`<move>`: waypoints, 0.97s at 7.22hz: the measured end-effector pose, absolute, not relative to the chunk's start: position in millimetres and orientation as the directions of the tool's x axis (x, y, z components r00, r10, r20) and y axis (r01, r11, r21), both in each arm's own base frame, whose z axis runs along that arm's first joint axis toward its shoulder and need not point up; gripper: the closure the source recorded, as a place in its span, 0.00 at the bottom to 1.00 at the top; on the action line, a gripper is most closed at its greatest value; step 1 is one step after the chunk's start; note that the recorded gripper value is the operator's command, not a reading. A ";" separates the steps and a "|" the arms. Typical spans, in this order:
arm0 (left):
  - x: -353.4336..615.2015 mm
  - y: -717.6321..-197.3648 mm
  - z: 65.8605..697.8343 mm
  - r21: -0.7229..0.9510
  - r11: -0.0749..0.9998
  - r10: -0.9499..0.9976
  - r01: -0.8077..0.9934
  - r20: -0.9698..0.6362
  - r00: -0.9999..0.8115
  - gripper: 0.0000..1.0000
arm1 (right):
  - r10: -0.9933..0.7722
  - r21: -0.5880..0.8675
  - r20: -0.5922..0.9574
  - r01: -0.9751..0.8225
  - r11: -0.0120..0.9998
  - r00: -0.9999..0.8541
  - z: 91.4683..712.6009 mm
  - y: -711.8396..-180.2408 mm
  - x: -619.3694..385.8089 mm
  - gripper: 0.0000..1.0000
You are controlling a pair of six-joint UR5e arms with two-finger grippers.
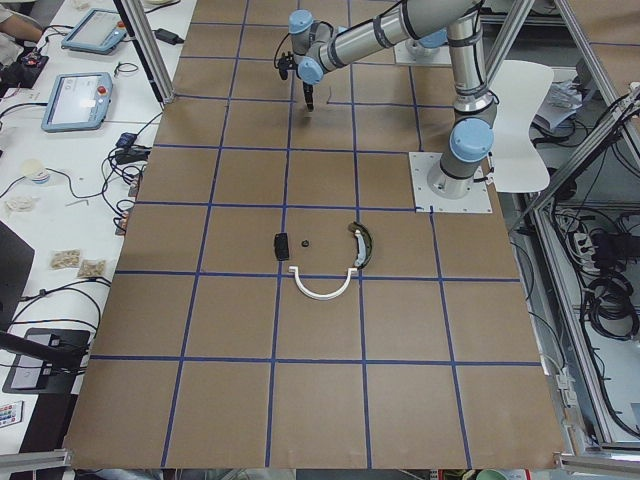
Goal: Place bearing gear from tray to pile
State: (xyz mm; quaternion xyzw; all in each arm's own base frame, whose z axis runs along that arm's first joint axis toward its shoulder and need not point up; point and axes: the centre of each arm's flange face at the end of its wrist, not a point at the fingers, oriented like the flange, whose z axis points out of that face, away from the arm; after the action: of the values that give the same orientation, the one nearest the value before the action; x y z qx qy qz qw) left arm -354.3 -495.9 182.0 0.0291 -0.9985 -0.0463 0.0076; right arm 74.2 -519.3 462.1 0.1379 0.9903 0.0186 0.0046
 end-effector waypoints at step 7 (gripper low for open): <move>-348.4 -489.7 164.9 0.109 0.992 -0.058 -0.062 -0.033 -0.998 1.00 | 0.177 0.021 0.005 0.177 0.984 -0.984 470.6 -502.2 120.9 0.00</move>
State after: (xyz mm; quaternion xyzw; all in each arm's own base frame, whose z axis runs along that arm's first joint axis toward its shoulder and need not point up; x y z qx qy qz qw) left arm -348.4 -489.7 164.9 0.0301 -0.9979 -0.0548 -0.0148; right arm 120.9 -502.2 470.6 0.0890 0.9960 0.0109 -0.0013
